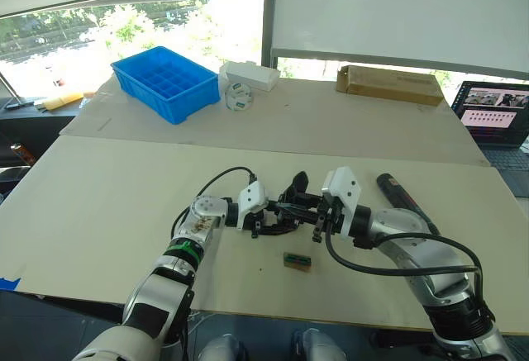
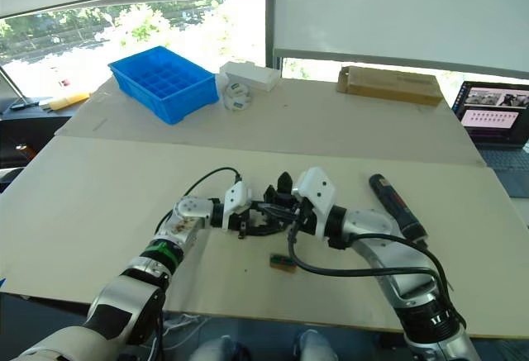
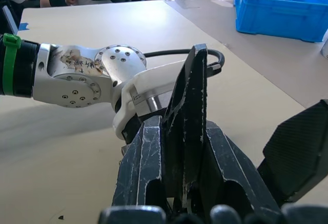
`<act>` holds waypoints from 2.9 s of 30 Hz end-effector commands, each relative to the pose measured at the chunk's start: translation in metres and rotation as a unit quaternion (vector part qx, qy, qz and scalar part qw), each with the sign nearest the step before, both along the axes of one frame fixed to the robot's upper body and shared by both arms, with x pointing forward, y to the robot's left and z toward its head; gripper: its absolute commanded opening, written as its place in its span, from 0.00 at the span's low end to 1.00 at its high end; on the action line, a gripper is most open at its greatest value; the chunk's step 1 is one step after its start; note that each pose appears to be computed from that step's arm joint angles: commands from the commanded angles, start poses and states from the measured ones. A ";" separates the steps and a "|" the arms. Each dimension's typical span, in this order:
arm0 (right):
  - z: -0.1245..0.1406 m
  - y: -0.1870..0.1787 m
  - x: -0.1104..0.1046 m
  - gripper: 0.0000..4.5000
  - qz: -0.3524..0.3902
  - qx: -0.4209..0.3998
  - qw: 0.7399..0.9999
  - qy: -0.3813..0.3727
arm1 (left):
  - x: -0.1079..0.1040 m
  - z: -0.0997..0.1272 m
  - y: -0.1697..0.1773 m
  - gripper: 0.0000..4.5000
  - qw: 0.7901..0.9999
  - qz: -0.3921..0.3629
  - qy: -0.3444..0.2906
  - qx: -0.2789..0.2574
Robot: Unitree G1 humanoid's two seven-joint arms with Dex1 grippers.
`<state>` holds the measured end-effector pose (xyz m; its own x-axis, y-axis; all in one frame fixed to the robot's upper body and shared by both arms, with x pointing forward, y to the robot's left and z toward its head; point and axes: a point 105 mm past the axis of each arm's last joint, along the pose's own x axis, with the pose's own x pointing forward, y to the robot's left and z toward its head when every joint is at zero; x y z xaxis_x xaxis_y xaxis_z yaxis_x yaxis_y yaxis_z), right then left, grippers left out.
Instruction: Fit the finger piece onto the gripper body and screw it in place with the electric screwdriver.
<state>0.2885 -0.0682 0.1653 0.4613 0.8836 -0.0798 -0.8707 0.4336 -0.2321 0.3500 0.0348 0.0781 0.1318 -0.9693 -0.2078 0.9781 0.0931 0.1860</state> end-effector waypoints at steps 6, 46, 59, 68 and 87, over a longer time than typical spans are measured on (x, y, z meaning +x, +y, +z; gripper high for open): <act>0.004 0.006 -0.001 0.09 0.018 0.006 1.000 -0.024 | -0.006 -0.008 -0.004 0.50 1.000 -0.011 0.009 0.016; -0.001 0.003 0.010 0.09 0.041 0.011 0.999 -0.034 | -0.006 -0.008 0.002 0.50 1.000 -0.003 0.012 0.024; -0.026 -0.002 0.006 0.09 0.042 -0.048 0.998 0.020 | -0.007 -0.010 0.003 0.50 1.000 0.003 0.018 0.024; -0.032 -0.006 0.008 0.09 0.034 -0.068 0.997 0.032 | -0.007 -0.010 0.004 0.50 1.000 0.004 0.019 0.024; -0.078 -0.020 0.010 0.09 -0.019 -0.118 0.977 0.178 | -0.013 -0.014 0.002 0.50 0.999 -0.002 0.020 0.026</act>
